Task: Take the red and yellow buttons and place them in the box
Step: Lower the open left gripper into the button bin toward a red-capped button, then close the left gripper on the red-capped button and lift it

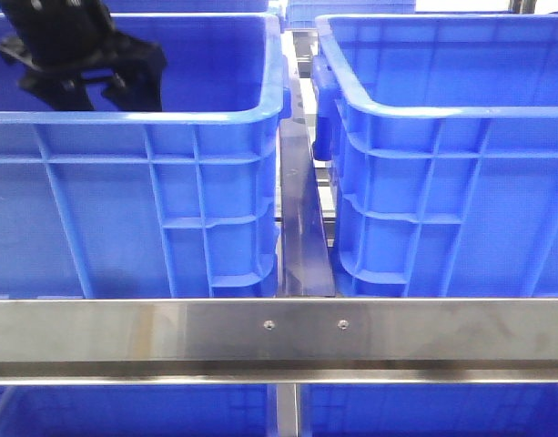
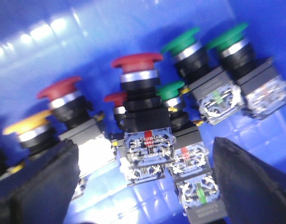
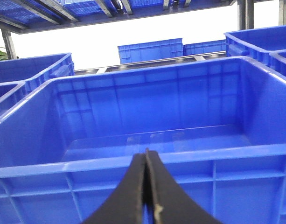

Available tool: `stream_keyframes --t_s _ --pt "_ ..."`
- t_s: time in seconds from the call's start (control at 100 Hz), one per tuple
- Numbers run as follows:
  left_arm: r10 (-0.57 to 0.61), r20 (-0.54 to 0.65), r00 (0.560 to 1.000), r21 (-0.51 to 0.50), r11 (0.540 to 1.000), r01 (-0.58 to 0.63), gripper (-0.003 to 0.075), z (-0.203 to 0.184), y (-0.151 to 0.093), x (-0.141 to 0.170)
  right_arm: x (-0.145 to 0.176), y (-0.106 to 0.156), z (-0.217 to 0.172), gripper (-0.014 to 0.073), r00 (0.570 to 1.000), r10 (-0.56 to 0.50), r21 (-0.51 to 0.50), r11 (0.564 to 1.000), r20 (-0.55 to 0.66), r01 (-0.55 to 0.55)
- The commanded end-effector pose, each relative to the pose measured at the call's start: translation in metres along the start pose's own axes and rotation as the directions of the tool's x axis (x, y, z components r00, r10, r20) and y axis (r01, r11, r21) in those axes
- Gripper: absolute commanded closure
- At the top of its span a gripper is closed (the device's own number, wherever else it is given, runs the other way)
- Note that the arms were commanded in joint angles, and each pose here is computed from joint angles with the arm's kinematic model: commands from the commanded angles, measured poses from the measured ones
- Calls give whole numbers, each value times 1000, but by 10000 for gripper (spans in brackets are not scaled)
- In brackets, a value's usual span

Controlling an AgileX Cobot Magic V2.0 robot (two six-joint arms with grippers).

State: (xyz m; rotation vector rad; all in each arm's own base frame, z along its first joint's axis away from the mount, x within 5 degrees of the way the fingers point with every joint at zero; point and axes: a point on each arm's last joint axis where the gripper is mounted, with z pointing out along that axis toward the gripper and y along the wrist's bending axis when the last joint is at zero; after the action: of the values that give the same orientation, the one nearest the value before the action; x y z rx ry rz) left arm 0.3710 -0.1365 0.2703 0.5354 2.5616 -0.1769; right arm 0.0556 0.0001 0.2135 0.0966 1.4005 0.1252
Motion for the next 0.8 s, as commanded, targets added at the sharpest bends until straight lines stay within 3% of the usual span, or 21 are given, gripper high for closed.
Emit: stream_keyframes --t_s 0.0,0.63,0.71,0.79 --pt "1 105 994 3 1000 -2 174 -20 -3 -16 -16 2 -3 663 992 -15 -14 1000 128 17" --pt "-2 62 998 1 1000 2 181 21 0 -13 -16 2 -3 663 992 -15 -14 1000 128 17" --pt "-2 62 998 1 1000 2 248 21 0 -13 -16 2 -3 663 992 -15 -14 1000 128 17" --pt "-2 66 998 1 1000 2 379 19 0 -13 -16 2 -3 663 992 -15 -14 1000 128 17"
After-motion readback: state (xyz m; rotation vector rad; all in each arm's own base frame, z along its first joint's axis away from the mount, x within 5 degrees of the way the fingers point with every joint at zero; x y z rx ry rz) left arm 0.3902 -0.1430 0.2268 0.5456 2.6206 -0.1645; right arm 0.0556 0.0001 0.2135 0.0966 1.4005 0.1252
